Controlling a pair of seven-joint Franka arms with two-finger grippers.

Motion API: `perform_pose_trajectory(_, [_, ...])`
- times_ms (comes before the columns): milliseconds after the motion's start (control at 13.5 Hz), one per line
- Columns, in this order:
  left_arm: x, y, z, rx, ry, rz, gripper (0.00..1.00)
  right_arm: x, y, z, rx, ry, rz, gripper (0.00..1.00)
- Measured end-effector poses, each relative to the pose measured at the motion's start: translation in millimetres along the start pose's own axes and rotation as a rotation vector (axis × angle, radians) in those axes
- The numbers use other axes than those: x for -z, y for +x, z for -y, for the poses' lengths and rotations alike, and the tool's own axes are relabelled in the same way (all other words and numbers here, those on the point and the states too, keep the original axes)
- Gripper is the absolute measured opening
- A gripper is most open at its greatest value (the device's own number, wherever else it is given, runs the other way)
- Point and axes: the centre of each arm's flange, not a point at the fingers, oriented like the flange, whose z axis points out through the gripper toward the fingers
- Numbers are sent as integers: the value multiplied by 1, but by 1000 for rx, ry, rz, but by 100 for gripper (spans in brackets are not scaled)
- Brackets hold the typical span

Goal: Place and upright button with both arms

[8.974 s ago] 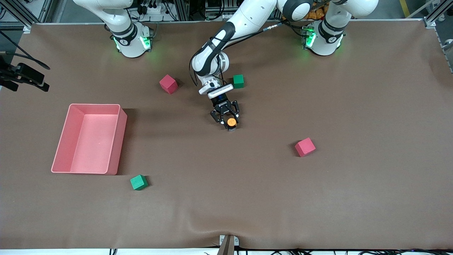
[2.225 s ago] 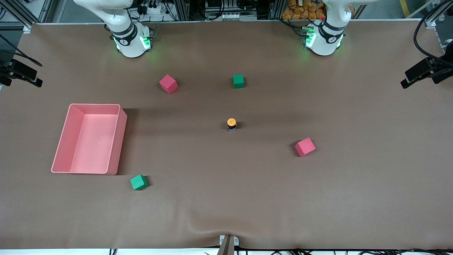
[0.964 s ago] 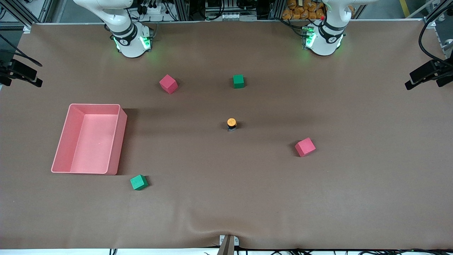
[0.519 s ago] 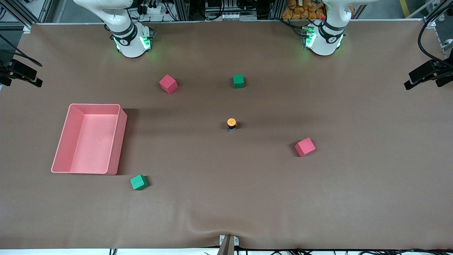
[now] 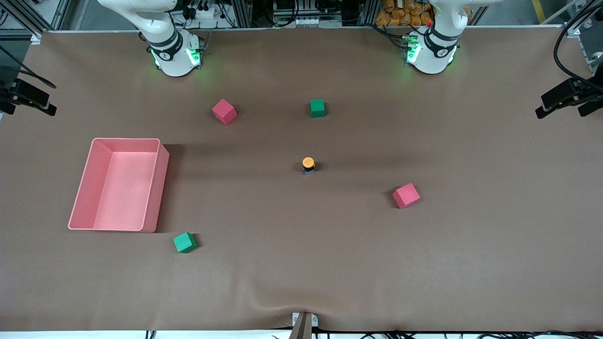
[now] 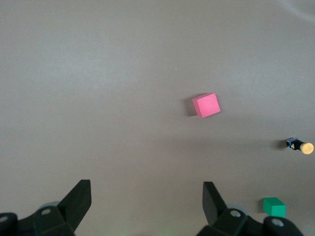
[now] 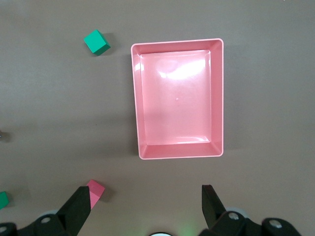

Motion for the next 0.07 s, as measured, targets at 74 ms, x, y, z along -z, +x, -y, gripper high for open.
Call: perform_pose_trajectory(74, [0, 0, 0, 0, 0, 0, 100, 0, 0, 0, 0, 0, 0, 100])
